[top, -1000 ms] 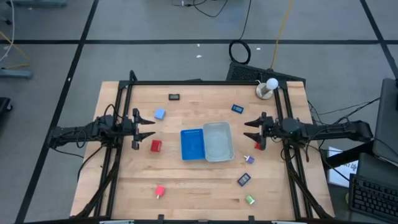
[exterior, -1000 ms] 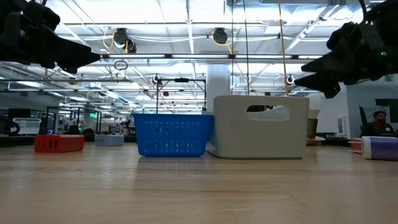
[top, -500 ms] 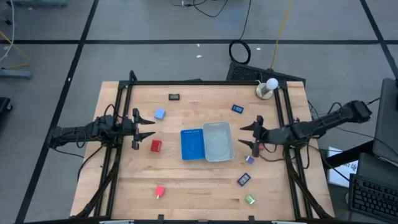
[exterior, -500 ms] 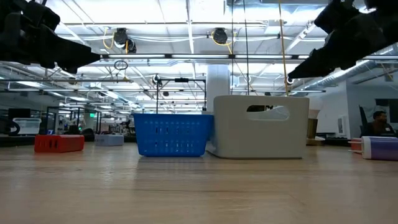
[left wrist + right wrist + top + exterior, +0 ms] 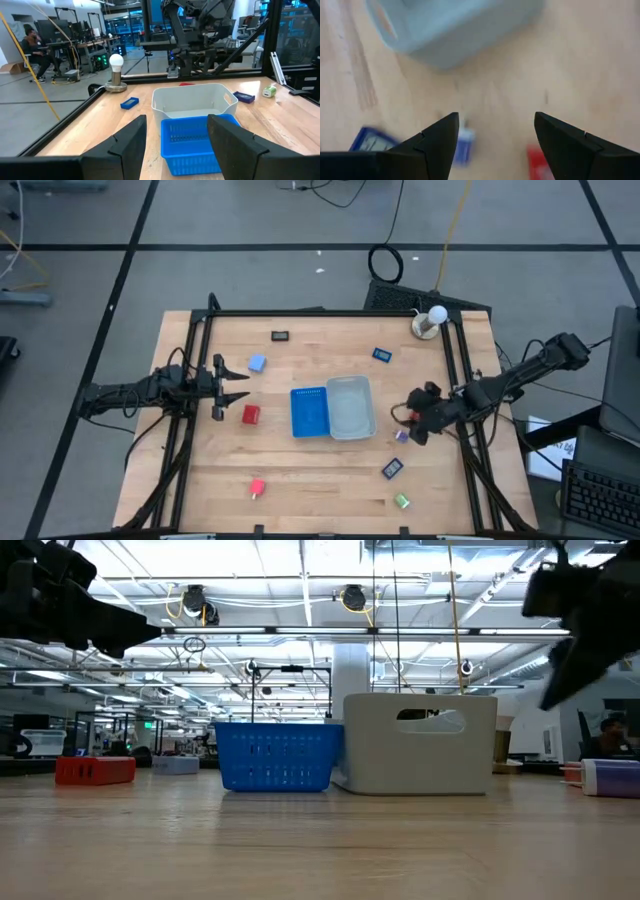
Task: Pick & Place Office items
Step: Put the right red charger adapter into the gray bin
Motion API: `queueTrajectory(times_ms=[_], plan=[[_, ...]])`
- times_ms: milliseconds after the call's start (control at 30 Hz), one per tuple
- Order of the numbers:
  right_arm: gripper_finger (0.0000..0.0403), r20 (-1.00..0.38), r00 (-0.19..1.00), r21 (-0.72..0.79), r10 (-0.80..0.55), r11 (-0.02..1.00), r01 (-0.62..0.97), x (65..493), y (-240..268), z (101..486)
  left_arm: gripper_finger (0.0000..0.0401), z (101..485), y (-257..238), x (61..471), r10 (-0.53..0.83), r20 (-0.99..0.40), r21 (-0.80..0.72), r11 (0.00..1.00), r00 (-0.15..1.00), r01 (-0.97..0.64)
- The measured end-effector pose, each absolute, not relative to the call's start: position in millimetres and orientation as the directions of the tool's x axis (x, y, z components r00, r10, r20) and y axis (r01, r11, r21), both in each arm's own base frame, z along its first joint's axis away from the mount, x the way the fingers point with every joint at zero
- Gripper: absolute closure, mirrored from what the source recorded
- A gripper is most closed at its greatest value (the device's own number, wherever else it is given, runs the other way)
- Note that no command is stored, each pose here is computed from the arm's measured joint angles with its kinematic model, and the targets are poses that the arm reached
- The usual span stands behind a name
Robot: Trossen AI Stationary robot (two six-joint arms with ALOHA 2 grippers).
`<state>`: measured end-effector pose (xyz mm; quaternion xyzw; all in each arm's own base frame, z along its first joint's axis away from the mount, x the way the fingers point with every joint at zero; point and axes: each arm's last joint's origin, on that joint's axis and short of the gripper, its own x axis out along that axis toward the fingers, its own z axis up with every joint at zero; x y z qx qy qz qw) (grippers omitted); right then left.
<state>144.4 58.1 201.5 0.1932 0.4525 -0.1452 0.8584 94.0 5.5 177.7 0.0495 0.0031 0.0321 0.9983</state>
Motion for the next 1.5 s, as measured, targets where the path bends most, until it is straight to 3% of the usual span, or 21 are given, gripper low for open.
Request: queueTrajectory(times_ms=[233,367,633,967,1200,1500], plan=[[0.0149,-0.954,0.292,0.174,-0.061,0.68,0.713,122.0,51.4,191.3,0.0189,177.7,5.5,94.0,0.064,-0.003,0.099,0.993,0.998,-0.064],[0.0149,-0.954,0.3,0.222,-0.006,0.656,0.721,123.0,53.3,184.7,0.0189,177.7,5.5,94.0,0.064,-0.003,0.099,0.993,0.998,-0.064],[0.0149,-0.897,0.424,0.387,0.12,0.676,0.627,132.9,59.9,167.7,0.0189,177.7,5.4,94.0,0.064,-0.003,0.098,0.993,0.998,-0.064],[0.0149,-0.952,0.297,0.28,0.081,0.629,0.725,119.1,54.1,154.5,0.0189,177.7,5.5,94.0,0.064,-0.003,0.099,0.993,0.998,-0.064],[0.0149,-0.975,0.216,0.155,-0.049,0.545,0.824,109.0,46.6,151.7,0.0189,177.7,5.5,94.0,0.064,-0.003,0.099,0.993,0.998,-0.064],[0.0149,-0.952,0.276,0.165,-0.134,0.536,0.828,112.1,44.8,152.6,0.0189,177.7,5.4,94.0,0.064,-0.003,0.098,0.993,0.998,-0.064]])
